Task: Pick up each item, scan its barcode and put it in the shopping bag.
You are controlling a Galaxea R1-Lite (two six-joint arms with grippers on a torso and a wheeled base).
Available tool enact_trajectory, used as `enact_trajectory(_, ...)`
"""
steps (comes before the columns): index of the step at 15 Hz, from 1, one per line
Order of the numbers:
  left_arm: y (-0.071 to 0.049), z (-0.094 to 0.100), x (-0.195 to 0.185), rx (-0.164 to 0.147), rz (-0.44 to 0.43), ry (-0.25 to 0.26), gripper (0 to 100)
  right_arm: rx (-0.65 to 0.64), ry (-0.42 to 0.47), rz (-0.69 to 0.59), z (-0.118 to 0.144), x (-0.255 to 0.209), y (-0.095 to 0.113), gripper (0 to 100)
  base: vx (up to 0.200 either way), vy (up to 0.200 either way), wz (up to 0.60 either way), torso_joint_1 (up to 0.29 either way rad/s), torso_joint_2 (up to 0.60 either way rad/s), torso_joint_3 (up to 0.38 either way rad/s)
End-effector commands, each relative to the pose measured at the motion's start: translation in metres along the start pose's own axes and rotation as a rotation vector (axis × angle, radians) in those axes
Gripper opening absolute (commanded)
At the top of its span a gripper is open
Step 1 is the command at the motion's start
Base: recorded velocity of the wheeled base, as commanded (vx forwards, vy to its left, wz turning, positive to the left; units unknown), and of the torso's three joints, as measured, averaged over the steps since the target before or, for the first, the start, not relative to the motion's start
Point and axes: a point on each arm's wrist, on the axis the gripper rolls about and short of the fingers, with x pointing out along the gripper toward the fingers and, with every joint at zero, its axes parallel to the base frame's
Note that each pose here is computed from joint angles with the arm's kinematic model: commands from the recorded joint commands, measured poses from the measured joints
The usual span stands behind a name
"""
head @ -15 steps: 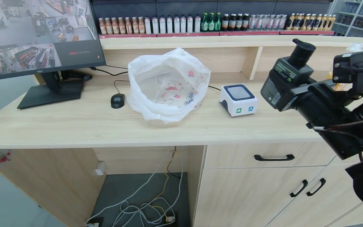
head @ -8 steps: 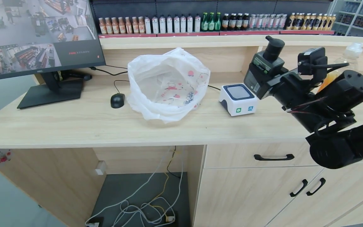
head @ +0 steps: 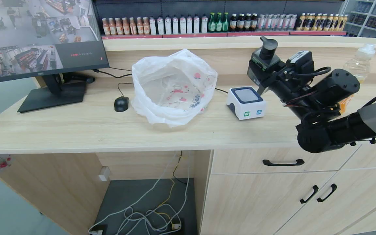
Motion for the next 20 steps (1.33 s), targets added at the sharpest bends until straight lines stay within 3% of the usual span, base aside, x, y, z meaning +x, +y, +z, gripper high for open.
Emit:
enact_trajectory(1, 0.0, 0.0, 0.0, 0.0, 0.0, 0.0, 100, -0.053, -0.003, 0.029, -0.01, -0.002, -0.008, 0, 0.0, 0.0, 0.0, 0.0, 0.0, 0.0)
enact_trajectory(5, 0.0, 0.0, 0.0, 0.0, 0.0, 0.0, 100, -0.217, 0.019, 0.05, -0.011, -0.013, -0.038, 0, 0.0, 0.0, 0.0, 0.0, 0.0, 0.0)
enact_trajectory(9, 0.0, 0.0, 0.0, 0.0, 0.0, 0.0, 100, -0.303, 0.036, 0.068, -0.008, -0.007, -0.043, 0, 0.0, 0.0, 0.0, 0.0, 0.0, 0.0)
enact_trajectory(10, 0.0, 0.0, 0.0, 0.0, 0.0, 0.0, 100, -0.338, 0.005, 0.1, -0.008, 0.0, -0.042, 0, 0.0, 0.0, 0.0, 0.0, 0.0, 0.0)
enact_trajectory(20, 0.0, 0.0, 0.0, 0.0, -0.002, 0.0, 100, -0.428, -0.062, 0.237, -0.043, 0.0, -0.037, 0, 0.0, 0.0, 0.0, 0.0, 0.0, 0.0)
